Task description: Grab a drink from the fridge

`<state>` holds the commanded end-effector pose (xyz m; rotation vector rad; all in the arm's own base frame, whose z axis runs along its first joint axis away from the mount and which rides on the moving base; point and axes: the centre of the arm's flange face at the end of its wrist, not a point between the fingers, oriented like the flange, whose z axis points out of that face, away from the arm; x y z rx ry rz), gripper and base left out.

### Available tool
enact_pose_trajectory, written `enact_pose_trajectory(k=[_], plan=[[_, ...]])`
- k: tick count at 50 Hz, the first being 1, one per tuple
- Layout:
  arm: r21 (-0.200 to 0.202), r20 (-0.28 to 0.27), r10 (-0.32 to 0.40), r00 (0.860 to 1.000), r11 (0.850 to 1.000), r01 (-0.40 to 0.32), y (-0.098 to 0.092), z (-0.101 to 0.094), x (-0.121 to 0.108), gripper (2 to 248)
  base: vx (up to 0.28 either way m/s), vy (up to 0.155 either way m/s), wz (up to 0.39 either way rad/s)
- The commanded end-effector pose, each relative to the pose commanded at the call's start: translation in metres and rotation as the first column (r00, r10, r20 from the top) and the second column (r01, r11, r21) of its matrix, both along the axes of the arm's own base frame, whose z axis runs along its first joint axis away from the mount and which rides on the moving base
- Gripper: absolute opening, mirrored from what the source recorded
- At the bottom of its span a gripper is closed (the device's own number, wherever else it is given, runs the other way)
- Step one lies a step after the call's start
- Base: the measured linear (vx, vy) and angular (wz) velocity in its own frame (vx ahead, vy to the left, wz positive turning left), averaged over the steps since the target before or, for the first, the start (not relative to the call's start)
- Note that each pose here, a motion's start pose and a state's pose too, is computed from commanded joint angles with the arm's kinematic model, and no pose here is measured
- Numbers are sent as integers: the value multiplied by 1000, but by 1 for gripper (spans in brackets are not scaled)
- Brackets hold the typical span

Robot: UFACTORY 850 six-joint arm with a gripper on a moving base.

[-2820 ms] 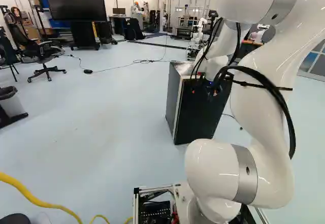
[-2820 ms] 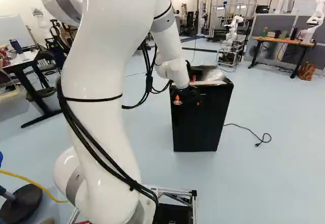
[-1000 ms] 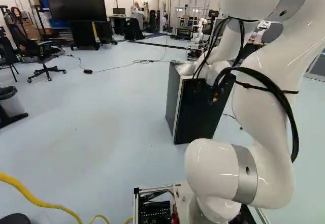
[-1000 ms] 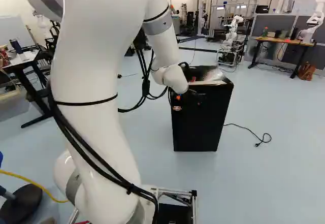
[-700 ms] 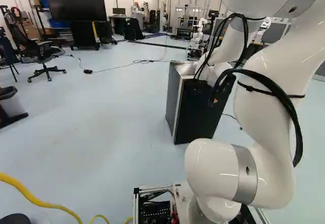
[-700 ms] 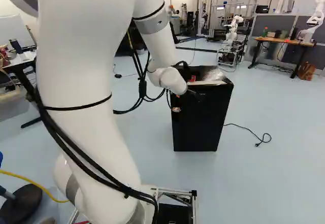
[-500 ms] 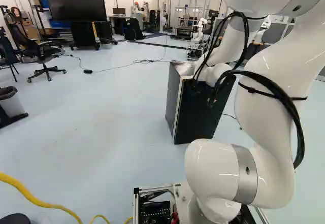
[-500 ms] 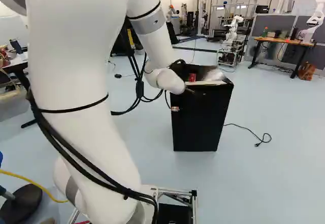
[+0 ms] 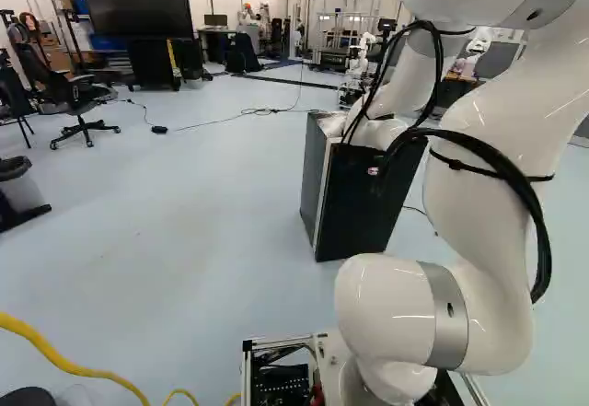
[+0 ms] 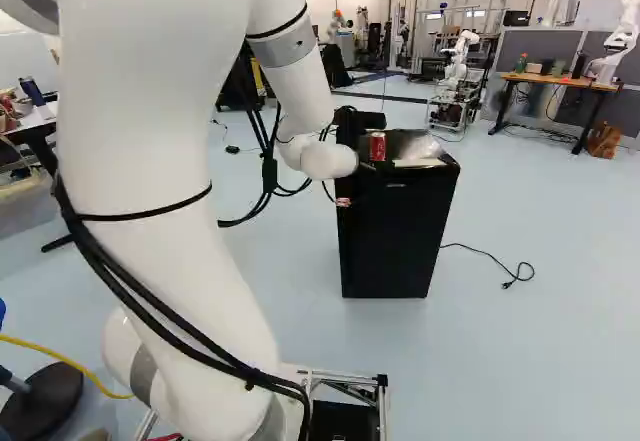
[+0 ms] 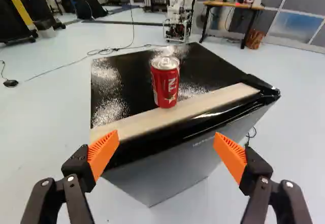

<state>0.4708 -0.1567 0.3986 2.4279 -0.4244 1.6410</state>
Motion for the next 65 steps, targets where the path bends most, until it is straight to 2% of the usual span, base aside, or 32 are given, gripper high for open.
enact_pose_trajectory(k=[12,19,46,65], plan=[[-35,121,-10,993,999,15,-4,10,14,247,0,0,0],[-48,161,-12,987,999,20,-9,12,24,247,0,0,0],[-45,149,0,989,999,7,-14,-15,65,247,0,0,0],[-62,199,11,980,998,1,-16,-18,88,247,0,0,0]])
